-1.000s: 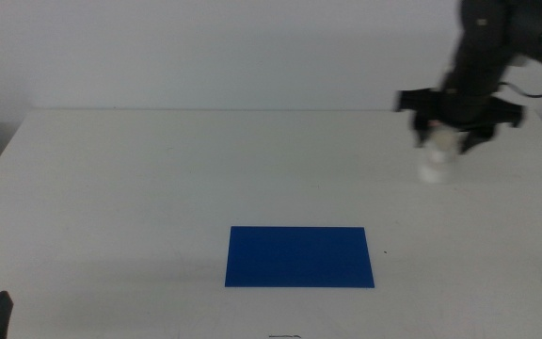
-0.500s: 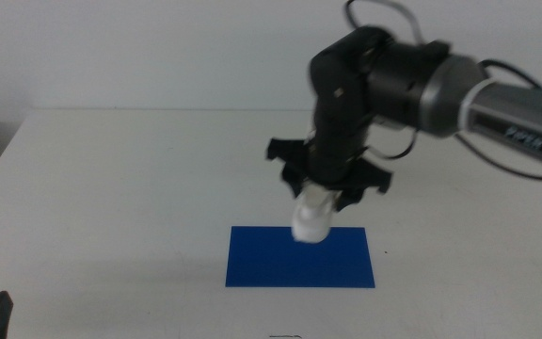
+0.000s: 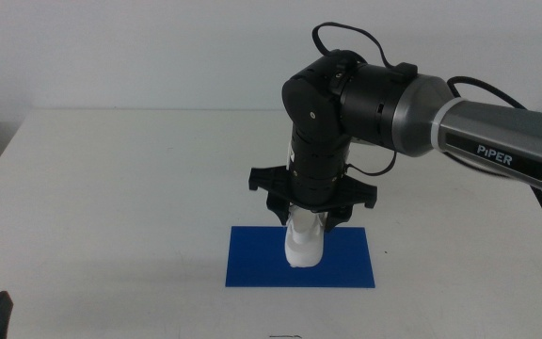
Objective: Use one arm to grab the shoe from the table and place it on the mat.
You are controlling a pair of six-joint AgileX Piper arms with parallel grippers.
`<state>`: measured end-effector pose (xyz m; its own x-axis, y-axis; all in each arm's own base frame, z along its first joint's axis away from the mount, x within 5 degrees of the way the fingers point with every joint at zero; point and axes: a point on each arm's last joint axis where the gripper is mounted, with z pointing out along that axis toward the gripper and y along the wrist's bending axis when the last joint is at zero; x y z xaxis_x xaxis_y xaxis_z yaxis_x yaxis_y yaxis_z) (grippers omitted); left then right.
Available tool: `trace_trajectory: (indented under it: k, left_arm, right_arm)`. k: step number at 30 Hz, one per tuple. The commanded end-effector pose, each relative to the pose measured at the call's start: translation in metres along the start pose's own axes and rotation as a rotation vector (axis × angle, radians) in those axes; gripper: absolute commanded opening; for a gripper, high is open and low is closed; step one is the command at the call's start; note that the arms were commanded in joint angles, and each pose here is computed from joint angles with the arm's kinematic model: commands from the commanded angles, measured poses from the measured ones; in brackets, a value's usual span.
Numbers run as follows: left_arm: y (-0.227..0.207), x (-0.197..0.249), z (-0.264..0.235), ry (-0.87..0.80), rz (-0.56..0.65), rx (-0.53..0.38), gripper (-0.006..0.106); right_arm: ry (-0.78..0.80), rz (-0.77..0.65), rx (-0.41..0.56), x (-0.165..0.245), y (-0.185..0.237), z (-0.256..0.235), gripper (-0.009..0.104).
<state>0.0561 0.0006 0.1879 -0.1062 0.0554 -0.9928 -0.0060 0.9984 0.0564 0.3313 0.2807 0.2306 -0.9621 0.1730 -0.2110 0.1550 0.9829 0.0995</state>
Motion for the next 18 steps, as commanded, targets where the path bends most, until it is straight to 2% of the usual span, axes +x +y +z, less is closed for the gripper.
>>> trace_trajectory:
  k: [1,4,10,13,18]
  left_arm:
    - [0.0005,-0.0096,-0.0021,-0.106,-0.023,-0.004,0.094]
    - [0.0005,-0.0096,-0.0021,-0.106,-0.023,-0.004,0.094]
    - [0.0005,-0.0096,-0.0021,-0.106,-0.023,-0.004,0.094]
    - [0.0005,-0.0096,-0.0021,-0.106,-0.023,-0.004,0.094]
    - [0.0005,-0.0096,-0.0021,-0.106,-0.023,-0.004,0.094]
  right_arm:
    - [-0.078,-0.133,-0.044,-0.0061,-0.0024,-0.0343,-0.001]
    - [-0.096,-0.317,-0.023,-0.0075,-0.0034,-0.0343,-0.001]
    - [-0.131,-0.842,0.04,-0.0113,-0.0053,-0.0347,-0.001]
    - [-0.144,-1.051,0.053,-0.0123,-0.0046,-0.0349,-0.001]
    - [-0.15,-1.232,0.064,-0.0131,-0.0041,-0.0352,-0.001]
